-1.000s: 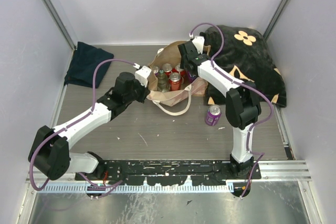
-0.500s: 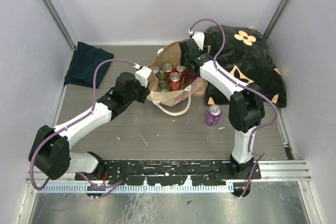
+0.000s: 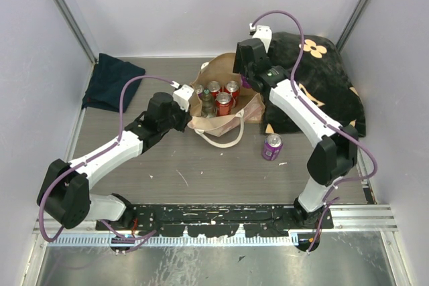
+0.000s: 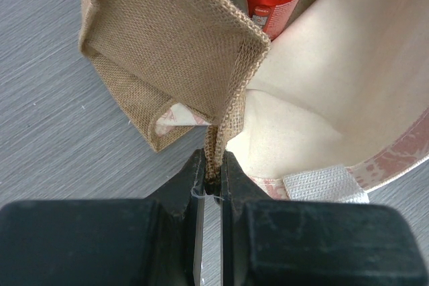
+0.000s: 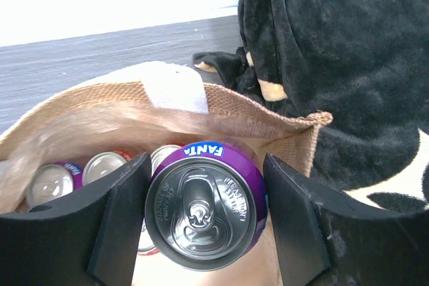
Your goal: Take the beverage out of the canvas bag
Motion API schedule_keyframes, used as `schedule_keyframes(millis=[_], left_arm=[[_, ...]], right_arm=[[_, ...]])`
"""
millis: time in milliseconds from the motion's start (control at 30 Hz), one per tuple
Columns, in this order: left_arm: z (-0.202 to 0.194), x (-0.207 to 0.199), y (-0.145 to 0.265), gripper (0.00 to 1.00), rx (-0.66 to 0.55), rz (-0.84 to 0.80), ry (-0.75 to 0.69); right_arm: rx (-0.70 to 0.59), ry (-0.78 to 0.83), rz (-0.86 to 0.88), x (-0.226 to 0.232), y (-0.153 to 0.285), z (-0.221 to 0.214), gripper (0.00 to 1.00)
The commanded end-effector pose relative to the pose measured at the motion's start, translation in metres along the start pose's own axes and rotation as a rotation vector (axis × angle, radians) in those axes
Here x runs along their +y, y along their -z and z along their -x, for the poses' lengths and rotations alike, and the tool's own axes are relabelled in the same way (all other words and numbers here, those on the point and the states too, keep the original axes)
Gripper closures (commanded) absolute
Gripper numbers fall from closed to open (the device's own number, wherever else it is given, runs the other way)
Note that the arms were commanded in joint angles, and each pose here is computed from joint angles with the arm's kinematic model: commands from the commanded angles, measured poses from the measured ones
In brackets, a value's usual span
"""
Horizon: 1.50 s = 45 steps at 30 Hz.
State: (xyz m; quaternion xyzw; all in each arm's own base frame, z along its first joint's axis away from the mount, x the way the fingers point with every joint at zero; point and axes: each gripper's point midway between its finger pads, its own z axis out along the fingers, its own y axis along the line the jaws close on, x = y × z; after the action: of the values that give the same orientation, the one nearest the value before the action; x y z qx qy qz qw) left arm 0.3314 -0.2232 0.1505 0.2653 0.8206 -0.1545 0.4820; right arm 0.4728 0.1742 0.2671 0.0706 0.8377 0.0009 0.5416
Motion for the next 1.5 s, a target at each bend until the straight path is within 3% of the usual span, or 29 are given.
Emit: schedule_keyframes(millis=[0,267,433,667,1033,1300,1467], left_arm=[[-0.042,0.004,-0.001,0.85,0.137,0.018,-0.008],[-0.036,0.004,-0.001,0.85,0.127,0.021,0.004],[-0.034,0.004,0.002,0.84,0.124,0.022,0.005],[-0.032,0.004,0.004,0.82,0.118,0.023,0.007],[-0.03,0.008,0.007,0.77,0.098,0.047,0.01],[-0.027,0.009,0.008,0.74,0.087,0.047,0.003],[-0.028,0.009,0.008,0.73,0.09,0.049,0.001]], right_arm=[[-0.233,-0.066,0.141,0.018,0.064,0.081,0.99],[-0.323,-0.032,0.224,0.028,0.141,0.093,0.99],[-0.317,-0.028,0.288,0.032,0.183,0.07,0.99],[-0.202,0.002,0.316,0.026,0.209,0.009,0.99],[0.045,-0.069,0.372,0.035,0.192,-0.11,0.99],[0.107,-0.001,0.281,0.019,0.168,-0.161,0.99],[0.167,-0.051,0.257,0.01,0.151,-0.19,0.99]])
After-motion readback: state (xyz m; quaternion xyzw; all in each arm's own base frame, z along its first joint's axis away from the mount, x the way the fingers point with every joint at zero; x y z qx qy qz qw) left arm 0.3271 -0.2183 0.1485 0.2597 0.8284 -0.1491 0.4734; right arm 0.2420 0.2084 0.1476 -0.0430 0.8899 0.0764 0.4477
